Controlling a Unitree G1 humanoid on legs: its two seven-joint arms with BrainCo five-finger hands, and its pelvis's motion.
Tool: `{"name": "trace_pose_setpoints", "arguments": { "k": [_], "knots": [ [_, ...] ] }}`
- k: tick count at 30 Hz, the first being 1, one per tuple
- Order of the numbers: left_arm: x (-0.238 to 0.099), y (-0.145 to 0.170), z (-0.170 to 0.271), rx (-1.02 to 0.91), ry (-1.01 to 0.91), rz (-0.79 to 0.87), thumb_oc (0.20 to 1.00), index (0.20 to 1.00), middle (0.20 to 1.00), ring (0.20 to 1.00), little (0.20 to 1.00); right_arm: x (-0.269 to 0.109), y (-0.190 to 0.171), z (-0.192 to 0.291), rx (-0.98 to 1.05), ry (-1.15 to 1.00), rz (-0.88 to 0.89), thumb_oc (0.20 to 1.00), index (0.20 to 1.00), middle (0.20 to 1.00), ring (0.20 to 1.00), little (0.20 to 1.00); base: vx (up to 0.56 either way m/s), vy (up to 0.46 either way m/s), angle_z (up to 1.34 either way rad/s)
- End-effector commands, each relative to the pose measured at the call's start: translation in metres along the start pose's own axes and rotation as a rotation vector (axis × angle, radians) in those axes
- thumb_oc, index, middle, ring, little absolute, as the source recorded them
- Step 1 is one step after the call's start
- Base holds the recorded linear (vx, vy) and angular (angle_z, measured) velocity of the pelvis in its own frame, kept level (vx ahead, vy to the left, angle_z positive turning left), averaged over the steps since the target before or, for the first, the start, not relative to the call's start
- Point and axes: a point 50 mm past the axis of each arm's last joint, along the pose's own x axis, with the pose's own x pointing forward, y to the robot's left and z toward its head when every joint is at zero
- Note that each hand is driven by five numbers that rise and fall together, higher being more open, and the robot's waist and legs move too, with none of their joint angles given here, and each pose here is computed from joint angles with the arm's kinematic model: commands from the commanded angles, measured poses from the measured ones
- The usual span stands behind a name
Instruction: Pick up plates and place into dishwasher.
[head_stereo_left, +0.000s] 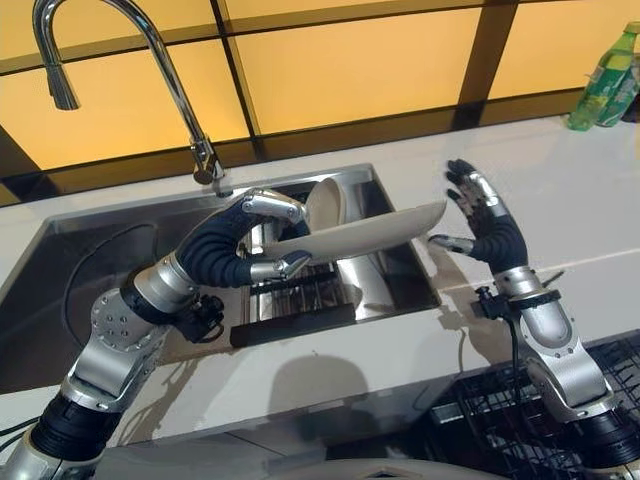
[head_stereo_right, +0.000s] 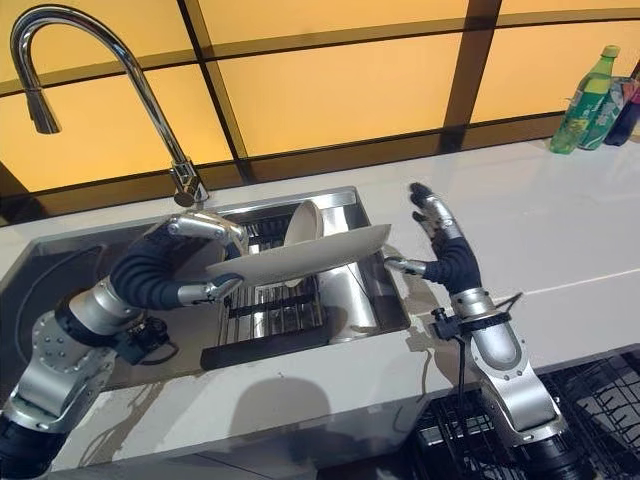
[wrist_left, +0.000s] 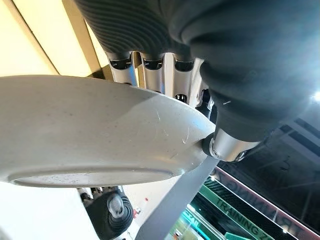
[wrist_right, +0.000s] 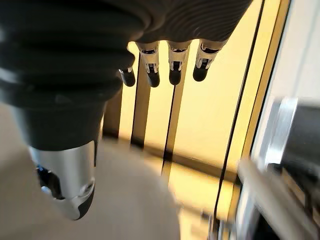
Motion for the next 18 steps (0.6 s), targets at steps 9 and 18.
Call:
{"name": "trace_pose_setpoints", "arguments": {
  "k": [9, 18],
  "knots": [
    [0.021, 0.01, 0.009, -0.04, -0.099, -0.043, 0.2, 0.2, 0.2, 0.2, 0.2, 0.031, 0.03, 0.047, -0.016, -0.221, 0.512, 1.0, 1.0, 1.0, 1.0, 1.0, 0.0, 0.0, 0.0],
    [0.022, 0.013, 0.003, -0.078, -0.078, -0.081, 0.2, 0.2, 0.2, 0.2, 0.2, 0.044, 0.027, 0.057, -0.1, -0.259, 0.558, 1.0, 1.0, 1.0, 1.0, 1.0, 0.0, 0.0, 0.0]
  ]
}}
